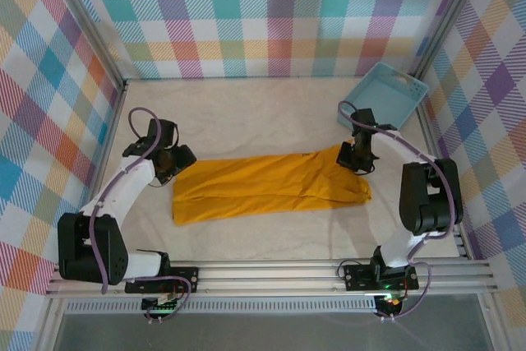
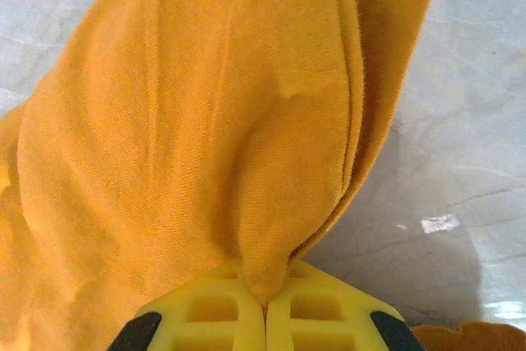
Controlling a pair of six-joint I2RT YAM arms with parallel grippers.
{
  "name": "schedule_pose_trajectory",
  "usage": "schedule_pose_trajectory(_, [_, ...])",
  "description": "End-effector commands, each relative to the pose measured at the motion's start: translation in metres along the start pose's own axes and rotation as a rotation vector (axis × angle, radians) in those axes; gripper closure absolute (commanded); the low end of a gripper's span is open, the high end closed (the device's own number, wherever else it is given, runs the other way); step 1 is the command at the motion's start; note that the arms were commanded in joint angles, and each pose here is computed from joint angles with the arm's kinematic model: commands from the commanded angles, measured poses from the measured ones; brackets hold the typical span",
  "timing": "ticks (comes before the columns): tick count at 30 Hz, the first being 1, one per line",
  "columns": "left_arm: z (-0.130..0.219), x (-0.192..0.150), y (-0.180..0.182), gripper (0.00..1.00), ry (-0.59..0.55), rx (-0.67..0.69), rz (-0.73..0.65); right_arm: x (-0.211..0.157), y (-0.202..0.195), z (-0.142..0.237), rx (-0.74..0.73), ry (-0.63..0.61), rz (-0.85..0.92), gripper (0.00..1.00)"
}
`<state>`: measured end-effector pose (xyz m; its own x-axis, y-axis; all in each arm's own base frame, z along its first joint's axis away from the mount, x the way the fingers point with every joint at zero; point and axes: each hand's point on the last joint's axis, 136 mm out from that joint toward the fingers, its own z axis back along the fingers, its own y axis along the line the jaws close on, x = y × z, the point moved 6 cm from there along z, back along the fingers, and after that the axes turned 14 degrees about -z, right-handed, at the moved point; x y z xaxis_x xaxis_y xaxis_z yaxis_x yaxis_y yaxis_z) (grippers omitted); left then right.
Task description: Fold the inside-out t-shirt
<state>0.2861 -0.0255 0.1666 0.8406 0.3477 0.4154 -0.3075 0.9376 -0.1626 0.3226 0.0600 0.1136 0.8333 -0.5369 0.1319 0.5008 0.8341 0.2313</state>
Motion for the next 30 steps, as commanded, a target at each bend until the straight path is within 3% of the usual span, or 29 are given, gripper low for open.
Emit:
schedule_pose_trajectory(1, [-0.005,-0.019,0.008,0.26,0.091,0.041,-0.041,0.002,-0.004,0.017,-0.032,-0.030,0.038,1.00])
schedule_pose_trajectory(15, [-0.036,-0.047,0.033,0.26,0.195,0.221,-0.065,0.001,0.014,0.069,-0.148,-0.141,0.186,1.00])
schedule_pose_trajectory(23, [-0.056,-0.060,0.009,0.29,0.241,0.212,-0.147,0.006,0.021,0.093,-0.212,-0.183,0.247,1.00])
schedule_pose_trajectory(30, [-0.067,-0.082,-0.023,0.39,0.266,0.184,-0.207,0.018,0.032,0.122,-0.307,-0.239,0.311,1.00])
